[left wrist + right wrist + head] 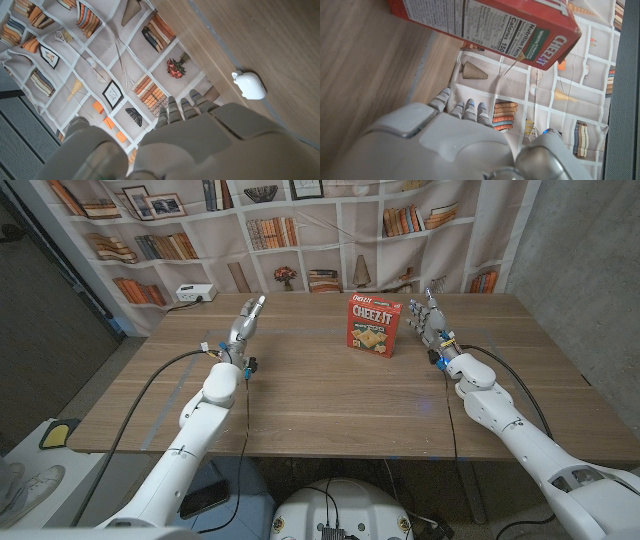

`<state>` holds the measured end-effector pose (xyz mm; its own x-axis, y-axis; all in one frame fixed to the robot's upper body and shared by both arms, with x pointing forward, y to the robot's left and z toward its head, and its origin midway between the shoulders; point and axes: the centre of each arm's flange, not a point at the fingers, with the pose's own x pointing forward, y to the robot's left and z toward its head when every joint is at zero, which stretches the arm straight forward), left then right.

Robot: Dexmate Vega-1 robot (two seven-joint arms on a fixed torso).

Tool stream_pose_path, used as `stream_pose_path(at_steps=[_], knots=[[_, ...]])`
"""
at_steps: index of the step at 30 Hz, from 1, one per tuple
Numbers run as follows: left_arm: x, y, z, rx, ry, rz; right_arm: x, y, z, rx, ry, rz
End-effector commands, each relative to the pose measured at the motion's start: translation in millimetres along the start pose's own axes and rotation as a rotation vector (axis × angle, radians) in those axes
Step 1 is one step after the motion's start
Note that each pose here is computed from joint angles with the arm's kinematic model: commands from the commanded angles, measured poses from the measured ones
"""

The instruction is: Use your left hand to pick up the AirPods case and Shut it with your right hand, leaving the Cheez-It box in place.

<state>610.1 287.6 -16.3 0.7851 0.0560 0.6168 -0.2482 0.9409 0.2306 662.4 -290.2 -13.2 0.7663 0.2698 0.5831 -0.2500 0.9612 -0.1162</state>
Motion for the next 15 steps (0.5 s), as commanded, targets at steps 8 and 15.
stream_pose_path(at_steps=[8,15], knots=[[-13.0,4.5,0.8,0.086,0.066,0.128,-9.3,-7.8,1.2,-0.025,0.009,0.001],[-13.1,10.7,-1.0,0.102,0.079,0.151,-15.0,-8.7,-0.5,-0.033,0.019,0.006]])
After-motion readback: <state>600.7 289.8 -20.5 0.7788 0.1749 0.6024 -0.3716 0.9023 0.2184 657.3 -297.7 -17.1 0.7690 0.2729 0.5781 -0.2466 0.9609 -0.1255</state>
